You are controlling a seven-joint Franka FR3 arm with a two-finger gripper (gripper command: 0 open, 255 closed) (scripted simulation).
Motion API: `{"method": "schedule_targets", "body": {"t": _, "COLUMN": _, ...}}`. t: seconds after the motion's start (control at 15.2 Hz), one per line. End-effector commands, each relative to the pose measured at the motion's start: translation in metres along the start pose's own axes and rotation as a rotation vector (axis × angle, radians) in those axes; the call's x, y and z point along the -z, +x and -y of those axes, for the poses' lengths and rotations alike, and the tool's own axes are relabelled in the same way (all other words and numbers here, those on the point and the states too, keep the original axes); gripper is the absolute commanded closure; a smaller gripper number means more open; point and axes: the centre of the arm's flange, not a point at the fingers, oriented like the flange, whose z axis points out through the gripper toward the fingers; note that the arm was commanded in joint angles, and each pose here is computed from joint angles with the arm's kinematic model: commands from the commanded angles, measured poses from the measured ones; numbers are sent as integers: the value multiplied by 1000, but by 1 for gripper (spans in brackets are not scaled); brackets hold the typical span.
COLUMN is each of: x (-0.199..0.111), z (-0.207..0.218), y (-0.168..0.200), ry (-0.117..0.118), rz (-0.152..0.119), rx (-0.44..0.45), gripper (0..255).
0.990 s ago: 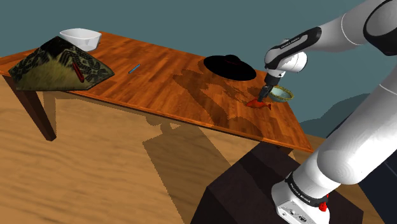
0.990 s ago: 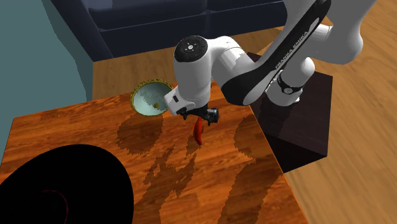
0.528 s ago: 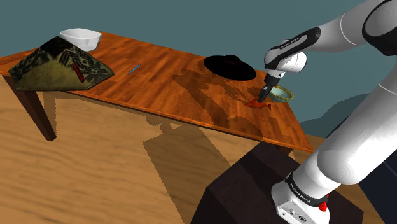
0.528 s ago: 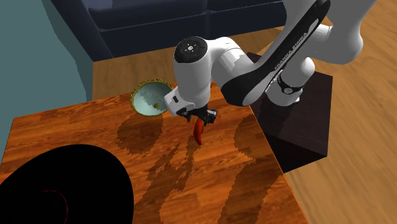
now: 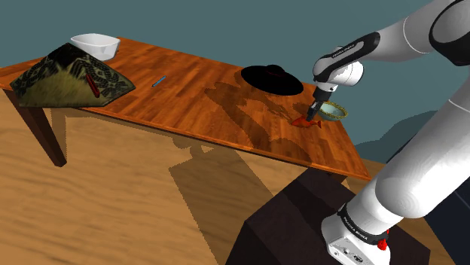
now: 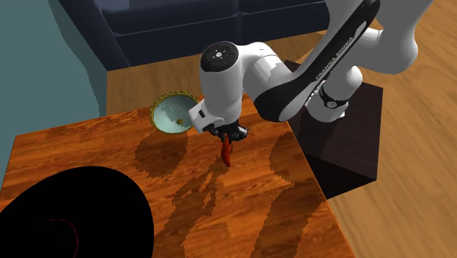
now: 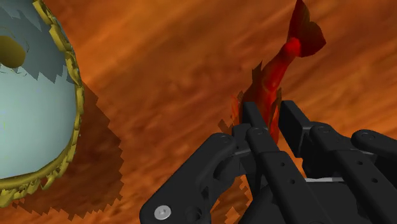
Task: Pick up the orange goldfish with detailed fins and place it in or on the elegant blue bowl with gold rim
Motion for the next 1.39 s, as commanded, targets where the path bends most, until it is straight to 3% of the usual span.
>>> {"method": "schedule_targets", "body": {"t": 0.0, "x": -1, "z": 1, "y": 1, "ry": 1, "rz": 1, "rx": 2, "gripper": 255}}
{"method": "schedule_targets", "body": {"t": 1.32, "x": 105, "z": 4, "y": -1, "ry": 1, "rz": 1, "rx": 2, "gripper": 255}}
